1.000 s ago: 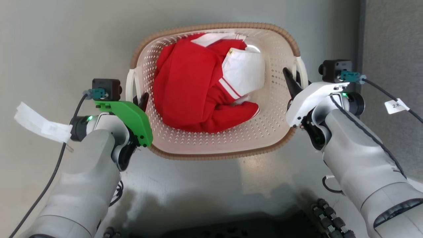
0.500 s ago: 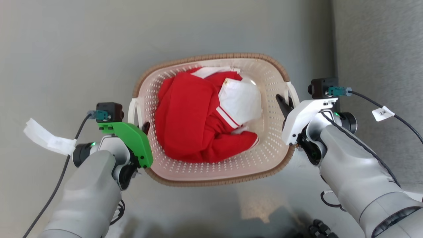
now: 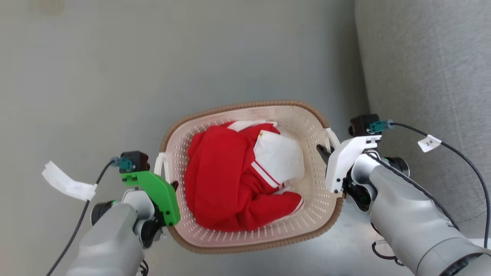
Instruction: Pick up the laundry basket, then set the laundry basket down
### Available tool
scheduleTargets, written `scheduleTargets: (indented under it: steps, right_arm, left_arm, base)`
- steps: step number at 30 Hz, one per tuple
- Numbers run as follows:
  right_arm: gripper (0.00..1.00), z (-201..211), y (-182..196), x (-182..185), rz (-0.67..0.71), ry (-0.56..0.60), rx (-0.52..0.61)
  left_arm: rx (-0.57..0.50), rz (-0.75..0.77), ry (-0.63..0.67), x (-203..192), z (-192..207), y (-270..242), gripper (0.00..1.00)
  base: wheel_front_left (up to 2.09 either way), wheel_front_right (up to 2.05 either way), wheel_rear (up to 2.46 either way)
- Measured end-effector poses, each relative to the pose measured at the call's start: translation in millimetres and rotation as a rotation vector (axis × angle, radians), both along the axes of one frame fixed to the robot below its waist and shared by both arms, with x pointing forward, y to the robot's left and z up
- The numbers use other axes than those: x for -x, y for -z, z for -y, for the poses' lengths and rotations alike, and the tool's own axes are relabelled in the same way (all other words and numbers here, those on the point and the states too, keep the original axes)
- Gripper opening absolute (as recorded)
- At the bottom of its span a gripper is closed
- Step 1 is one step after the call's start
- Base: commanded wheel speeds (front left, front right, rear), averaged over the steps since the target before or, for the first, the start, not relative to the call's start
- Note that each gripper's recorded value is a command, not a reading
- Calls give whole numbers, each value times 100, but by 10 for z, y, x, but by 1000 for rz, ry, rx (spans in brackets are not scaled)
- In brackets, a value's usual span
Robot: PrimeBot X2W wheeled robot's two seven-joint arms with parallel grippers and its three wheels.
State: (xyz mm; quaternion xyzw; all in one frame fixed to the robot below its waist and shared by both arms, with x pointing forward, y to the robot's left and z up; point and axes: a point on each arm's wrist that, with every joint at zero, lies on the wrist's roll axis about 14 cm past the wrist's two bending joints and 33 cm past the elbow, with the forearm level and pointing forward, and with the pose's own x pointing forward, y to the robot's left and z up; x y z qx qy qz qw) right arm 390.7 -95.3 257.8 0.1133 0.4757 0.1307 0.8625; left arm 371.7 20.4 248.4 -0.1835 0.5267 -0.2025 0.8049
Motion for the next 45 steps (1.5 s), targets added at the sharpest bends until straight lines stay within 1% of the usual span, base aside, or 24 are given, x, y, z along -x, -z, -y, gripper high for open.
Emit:
scheduleTargets:
  steps: [4, 15, 23, 30, 45]
  right_arm:
    - [0, -10, -125, 76, -3, -8, -2]
    - [0, -43, -379, 404, -33, -35, -5]
    - [0, -14, -556, 462, -32, -44, 9]
    - [0, 22, -540, 550, -76, -60, 29]
    - [0, 2, -515, 587, -109, -80, 33]
  left_arm:
    - [-6, 10, 15, 67, -1, -122, 0]
    - [-13, -14, 34, 410, -18, -355, 0]
    - [-16, 12, 68, 451, 20, -540, 0]
    - [-14, 17, 69, 442, 20, -583, 0]
    - [-13, -32, 76, 501, 1, -552, 0]
  base:
    - [0, 0, 0]
    - [0, 0, 0]
    - [0, 0, 0]
    - [0, 0, 0]
    - [0, 0, 0]
